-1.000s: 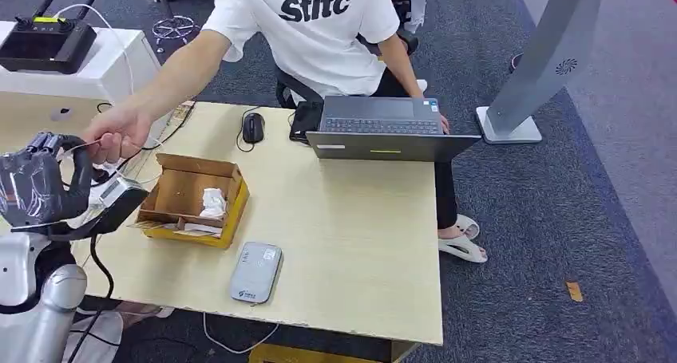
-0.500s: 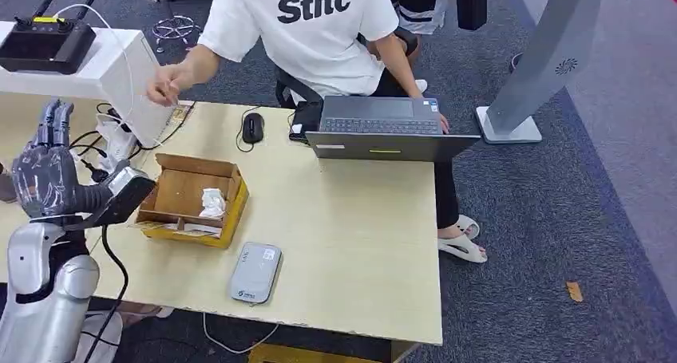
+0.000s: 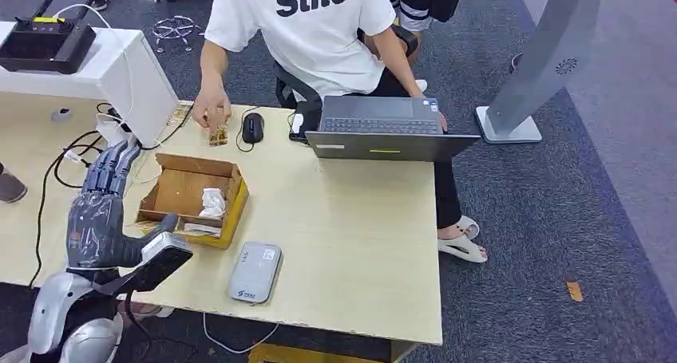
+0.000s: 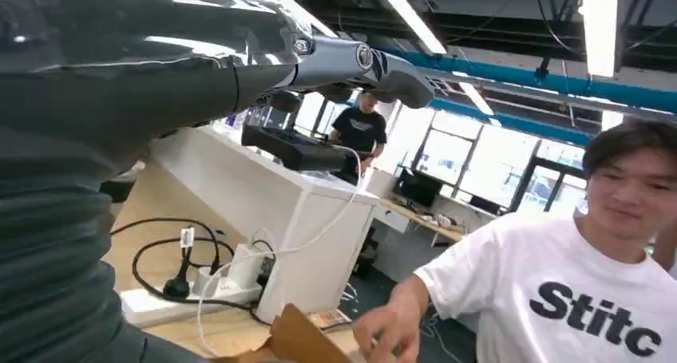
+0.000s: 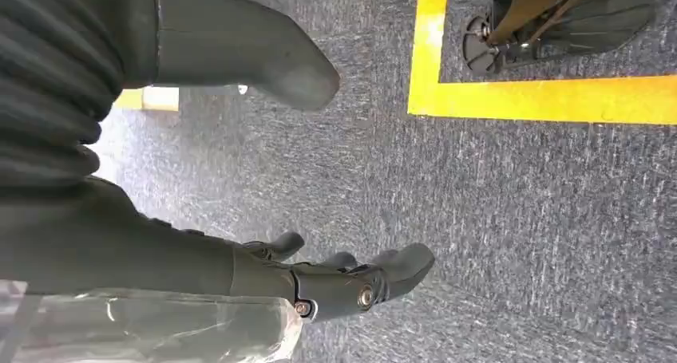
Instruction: Pass the card to the sensor for recognition and then transmit it.
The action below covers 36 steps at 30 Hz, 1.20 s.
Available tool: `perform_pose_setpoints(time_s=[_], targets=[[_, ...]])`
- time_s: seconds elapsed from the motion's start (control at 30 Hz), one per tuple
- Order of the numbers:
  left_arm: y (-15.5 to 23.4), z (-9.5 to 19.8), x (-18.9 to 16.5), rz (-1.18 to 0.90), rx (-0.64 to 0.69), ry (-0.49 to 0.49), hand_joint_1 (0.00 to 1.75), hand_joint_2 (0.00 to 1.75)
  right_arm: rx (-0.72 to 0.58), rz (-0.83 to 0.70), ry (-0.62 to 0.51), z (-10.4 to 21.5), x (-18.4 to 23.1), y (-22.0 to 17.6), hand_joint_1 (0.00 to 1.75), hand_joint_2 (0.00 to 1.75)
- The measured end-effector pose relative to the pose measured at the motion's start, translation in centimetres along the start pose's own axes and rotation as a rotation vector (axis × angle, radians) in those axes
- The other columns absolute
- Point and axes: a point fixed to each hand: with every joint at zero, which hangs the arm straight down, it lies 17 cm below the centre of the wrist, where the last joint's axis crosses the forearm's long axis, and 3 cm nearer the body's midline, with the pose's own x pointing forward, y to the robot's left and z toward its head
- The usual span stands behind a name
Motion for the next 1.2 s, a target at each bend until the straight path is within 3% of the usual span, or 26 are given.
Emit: perform_pose_setpoints(time_s=[0.43,1.2], targets=[[-2.0,3.6,-1.7,-0.038,-0.17,0.024,0.0,1.75,-0.002,-0.013,0.011,0.0,-0.4,-0.1,0.0,1.75],[-4.0,3.4,-7.9,-0.328,-0.16,0.15,0.0,1.75,0.018,0.024,0.007,0.2,-0.3,0.6,0.0,1.75]])
